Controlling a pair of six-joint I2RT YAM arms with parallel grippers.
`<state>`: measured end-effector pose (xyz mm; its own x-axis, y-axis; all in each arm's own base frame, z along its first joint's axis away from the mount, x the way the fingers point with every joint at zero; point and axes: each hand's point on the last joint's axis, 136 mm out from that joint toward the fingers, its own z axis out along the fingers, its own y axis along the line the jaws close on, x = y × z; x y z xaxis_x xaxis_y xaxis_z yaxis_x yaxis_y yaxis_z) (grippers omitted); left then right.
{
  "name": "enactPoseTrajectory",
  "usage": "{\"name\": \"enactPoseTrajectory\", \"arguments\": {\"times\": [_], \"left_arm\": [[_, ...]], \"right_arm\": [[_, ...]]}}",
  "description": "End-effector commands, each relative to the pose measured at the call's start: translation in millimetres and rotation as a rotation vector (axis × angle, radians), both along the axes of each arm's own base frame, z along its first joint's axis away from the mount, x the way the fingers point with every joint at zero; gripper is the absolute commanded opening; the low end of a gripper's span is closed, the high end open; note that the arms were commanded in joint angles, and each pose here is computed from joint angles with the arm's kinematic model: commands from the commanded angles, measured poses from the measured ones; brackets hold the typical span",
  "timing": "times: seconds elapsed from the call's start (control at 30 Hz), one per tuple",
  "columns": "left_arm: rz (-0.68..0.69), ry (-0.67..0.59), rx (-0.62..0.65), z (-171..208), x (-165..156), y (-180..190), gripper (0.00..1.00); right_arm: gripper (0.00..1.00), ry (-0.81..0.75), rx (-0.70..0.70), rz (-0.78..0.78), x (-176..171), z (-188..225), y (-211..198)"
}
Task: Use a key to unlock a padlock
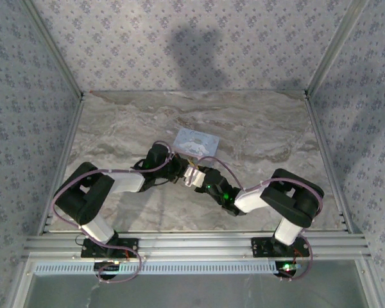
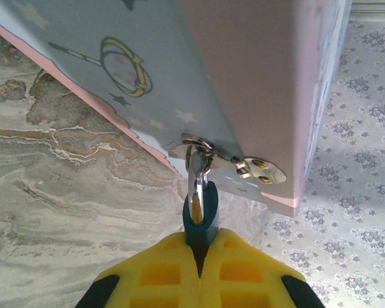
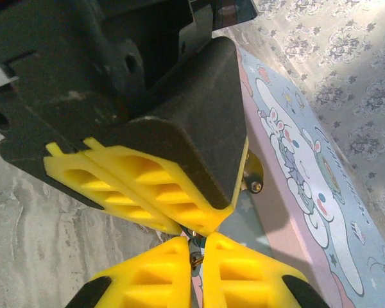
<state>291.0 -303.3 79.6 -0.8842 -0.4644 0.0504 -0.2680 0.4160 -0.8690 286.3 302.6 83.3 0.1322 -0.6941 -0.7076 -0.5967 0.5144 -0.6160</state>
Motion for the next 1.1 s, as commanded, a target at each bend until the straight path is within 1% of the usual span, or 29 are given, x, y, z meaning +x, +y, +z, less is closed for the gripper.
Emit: {"name": "enactPoseTrajectory", "arguments": {"times": [0.0, 0.23, 0.3, 0.37, 0.47, 0.63, 0.67, 0.77, 0.9, 1.07], "left_arm": [[-0.031, -0.056, -0.059, 27.7, 1.7, -10.6, 0.00], [-0.022, -0.057, -0.063, 28.6, 1.9, -9.6, 0.00], [-0.020, -0.056, -0.063, 28.2, 1.8, -9.3, 0.00], [-0.022, -0.056, -0.062, 27.9, 1.5, -9.3, 0.00], [-0.023, -0.056, -0.064, 28.5, 1.0, -9.7, 0.00], [-0.025, -0.059, -0.064, 29.4, 0.7, -10.0, 0.00], [-0.027, -0.061, -0.064, 29.7, 0.5, -10.1, 0.00], [-0.027, -0.061, -0.065, 29.8, 0.6, -10.7, 0.00], [-0.031, -0.061, -0.063, 28.7, -0.2, -12.0, 0.00], [-0.034, -0.061, -0.064, 28.7, -0.2, -14.8, 0.00]], "right_arm": [[0.08, -0.016, 0.019, -0.035, 3.1, 1.6, -3.5], [0.05, -0.019, 0.026, -0.065, 3.0, -2.0, -11.2], [0.07, -0.018, 0.028, -0.068, 2.4, -3.1, -12.9], [0.10, -0.017, 0.031, -0.067, 1.8, -2.7, -13.3], [0.10, -0.015, 0.031, -0.067, 1.8, -3.8, -13.4], [0.00, -0.018, 0.034, -0.080, 3.7, -3.2, -13.4], [0.00, -0.016, 0.041, -0.088, 4.4, -2.8, -14.3], [0.00, -0.010, 0.076, -0.107, 5.7, 2.4, -15.2], [0.00, 0.036, 0.157, -0.142, 7.1, 7.9, -18.0], [0.00, 0.163, 0.304, -0.159, 5.7, 9.1, -19.5]]}}
